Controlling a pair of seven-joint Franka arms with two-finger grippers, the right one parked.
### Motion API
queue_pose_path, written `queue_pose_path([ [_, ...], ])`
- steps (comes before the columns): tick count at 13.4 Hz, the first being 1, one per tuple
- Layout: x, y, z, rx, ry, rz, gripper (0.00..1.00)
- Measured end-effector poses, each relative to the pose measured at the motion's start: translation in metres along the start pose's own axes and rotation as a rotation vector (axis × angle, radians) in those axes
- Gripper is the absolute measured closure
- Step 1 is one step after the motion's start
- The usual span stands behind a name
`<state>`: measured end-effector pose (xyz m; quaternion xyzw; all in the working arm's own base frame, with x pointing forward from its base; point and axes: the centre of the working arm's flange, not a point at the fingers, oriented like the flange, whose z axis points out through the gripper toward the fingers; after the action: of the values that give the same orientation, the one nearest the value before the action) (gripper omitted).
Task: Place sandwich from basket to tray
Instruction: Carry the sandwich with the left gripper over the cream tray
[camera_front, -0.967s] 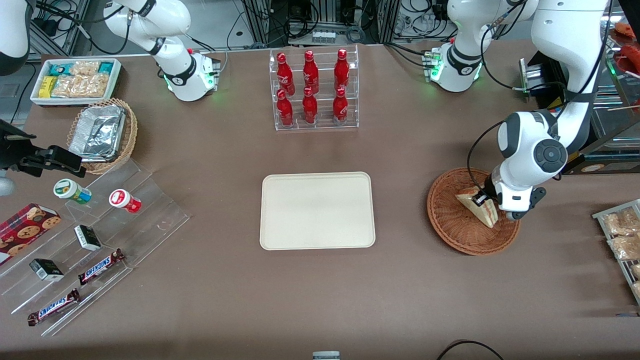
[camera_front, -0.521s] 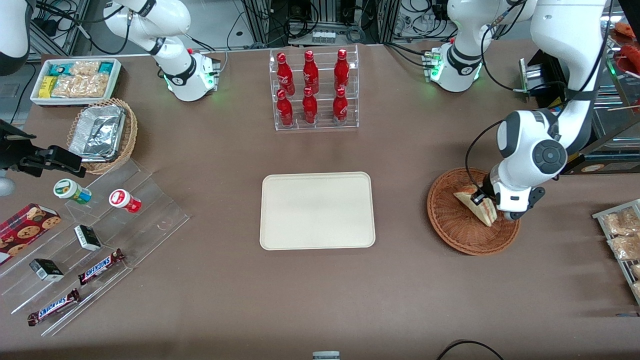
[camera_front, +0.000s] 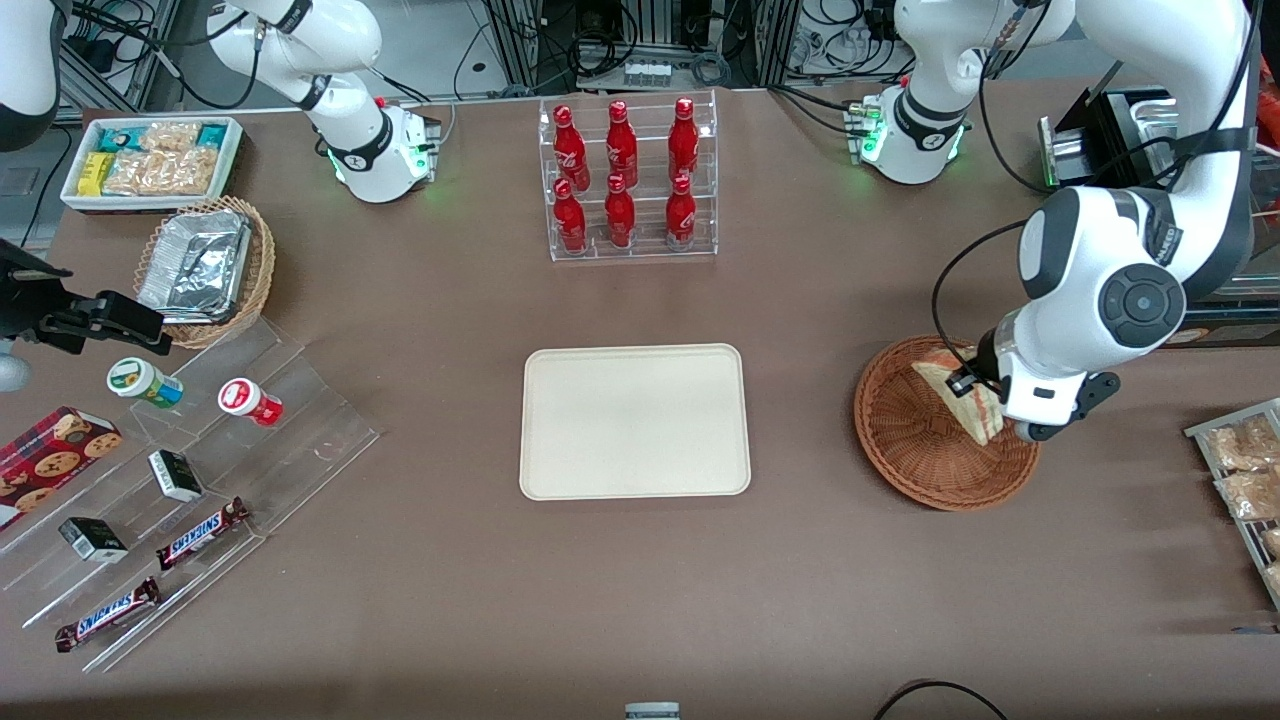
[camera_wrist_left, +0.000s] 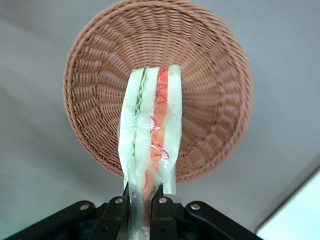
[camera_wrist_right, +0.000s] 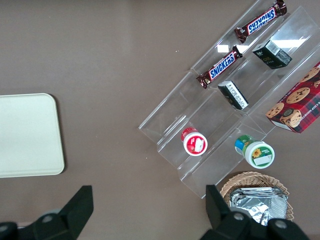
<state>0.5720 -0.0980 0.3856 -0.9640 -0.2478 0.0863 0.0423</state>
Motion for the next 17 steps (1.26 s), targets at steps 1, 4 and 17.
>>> queue_pose_path([
  [1,-0.007,0.009,-0.001,0.003,0.001,0.049,0.85],
  [4,-0.039,0.045,0.001,0.017,0.007,0.201,0.85],
  [17,-0.166,0.251,0.066,0.032,-0.011,0.538,0.85],
])
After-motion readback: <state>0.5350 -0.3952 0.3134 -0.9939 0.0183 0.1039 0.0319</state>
